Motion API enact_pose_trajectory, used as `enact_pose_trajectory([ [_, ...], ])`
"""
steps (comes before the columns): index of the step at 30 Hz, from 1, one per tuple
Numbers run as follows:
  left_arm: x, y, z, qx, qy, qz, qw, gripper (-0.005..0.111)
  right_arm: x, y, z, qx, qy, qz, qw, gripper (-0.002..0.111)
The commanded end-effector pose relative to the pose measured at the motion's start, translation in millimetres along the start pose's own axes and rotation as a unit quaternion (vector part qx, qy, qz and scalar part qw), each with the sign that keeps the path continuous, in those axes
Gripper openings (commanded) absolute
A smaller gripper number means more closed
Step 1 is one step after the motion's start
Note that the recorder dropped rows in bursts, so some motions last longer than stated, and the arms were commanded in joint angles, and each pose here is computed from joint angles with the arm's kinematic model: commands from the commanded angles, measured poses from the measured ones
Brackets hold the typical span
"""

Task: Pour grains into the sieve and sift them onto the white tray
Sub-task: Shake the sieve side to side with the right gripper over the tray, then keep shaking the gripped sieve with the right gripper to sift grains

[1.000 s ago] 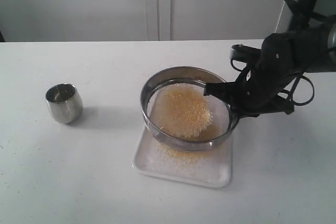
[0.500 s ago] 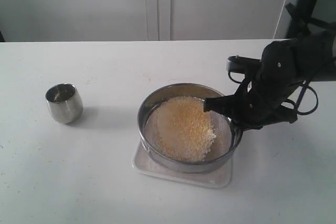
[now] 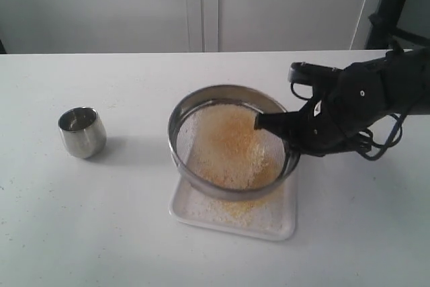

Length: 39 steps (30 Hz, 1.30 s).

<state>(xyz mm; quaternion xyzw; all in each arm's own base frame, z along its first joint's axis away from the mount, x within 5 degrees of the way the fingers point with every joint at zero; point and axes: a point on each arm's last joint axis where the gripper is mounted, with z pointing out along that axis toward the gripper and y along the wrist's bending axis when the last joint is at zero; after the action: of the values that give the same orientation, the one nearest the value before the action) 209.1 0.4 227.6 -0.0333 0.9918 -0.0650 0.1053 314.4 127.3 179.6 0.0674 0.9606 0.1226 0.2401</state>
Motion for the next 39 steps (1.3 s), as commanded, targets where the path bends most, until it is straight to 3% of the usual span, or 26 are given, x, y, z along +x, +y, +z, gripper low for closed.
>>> enact_pose_trajectory([
  [1, 0, -0.2, -3, 0.002, 0.002, -0.003, 1.0, 0.0, -8, -6, -3, 0.025, 0.037, 0.016, 0.999, 0.0],
  [4, 0, -0.2, -3, 0.002, 0.002, -0.003, 1.0, 0.0, 3, -6, -17, 0.009, 0.011, -0.01, 1.0, 0.0],
  [7, 0, -0.2, -3, 0.002, 0.002, -0.003, 1.0, 0.0, -10, -7, -15, -0.022, -0.057, 0.04, 0.997, 0.0],
  [10, 0, -0.2, -3, 0.002, 0.002, -0.003, 1.0, 0.0, -16, -12, 2, 0.006, -0.017, 0.079, 0.997, 0.0],
  [13, 0, -0.2, -3, 0.002, 0.002, -0.003, 1.0, 0.0, -3, -9, -3, 0.035, 0.043, 0.025, 0.998, 0.0],
  [16, 0, -0.2, -3, 0.002, 0.002, -0.003, 1.0, 0.0, 4, -4, -15, 0.002, -0.007, 0.004, 1.0, 0.0],
  [19, 0, -0.2, -3, 0.002, 0.002, -0.003, 1.0, 0.0, -19, -7, -8, -0.018, -0.056, 0.085, 0.995, 0.0],
  [21, 0, -0.2, -3, 0.002, 0.002, -0.003, 1.0, 0.0, -24, -10, 0, 0.017, -0.01, 0.09, 0.996, 0.0],
  [25, 0, -0.2, -3, 0.002, 0.002, -0.003, 1.0, 0.0, -1, -7, -7, 0.055, 0.079, -0.018, 0.995, 0.0],
  [27, 0, -0.2, -3, 0.002, 0.002, -0.003, 1.0, 0.0, 4, -5, -16, 0.036, 0.046, -0.028, 0.998, 0.0],
  [30, 0, -0.2, -3, 0.002, 0.002, -0.003, 1.0, 0.0, -15, -6, -14, 0.004, -0.03, 0.033, 0.999, 0.0],
  [33, 0, -0.2, -3, 0.002, 0.002, -0.003, 1.0, 0.0, -20, -12, -2, 0.037, 0.024, 0.063, 0.997, 0.0],
  [36, 0, -0.2, -3, 0.002, 0.002, -0.003, 1.0, 0.0, 1, -13, -7, 0.065, 0.09, -0.03, 0.993, 0.0],
  [39, 0, -0.2, -3, 0.002, 0.002, -0.003, 1.0, 0.0, 5, -10, -14, 0.021, 0.011, -0.005, 1.0, 0.0],
])
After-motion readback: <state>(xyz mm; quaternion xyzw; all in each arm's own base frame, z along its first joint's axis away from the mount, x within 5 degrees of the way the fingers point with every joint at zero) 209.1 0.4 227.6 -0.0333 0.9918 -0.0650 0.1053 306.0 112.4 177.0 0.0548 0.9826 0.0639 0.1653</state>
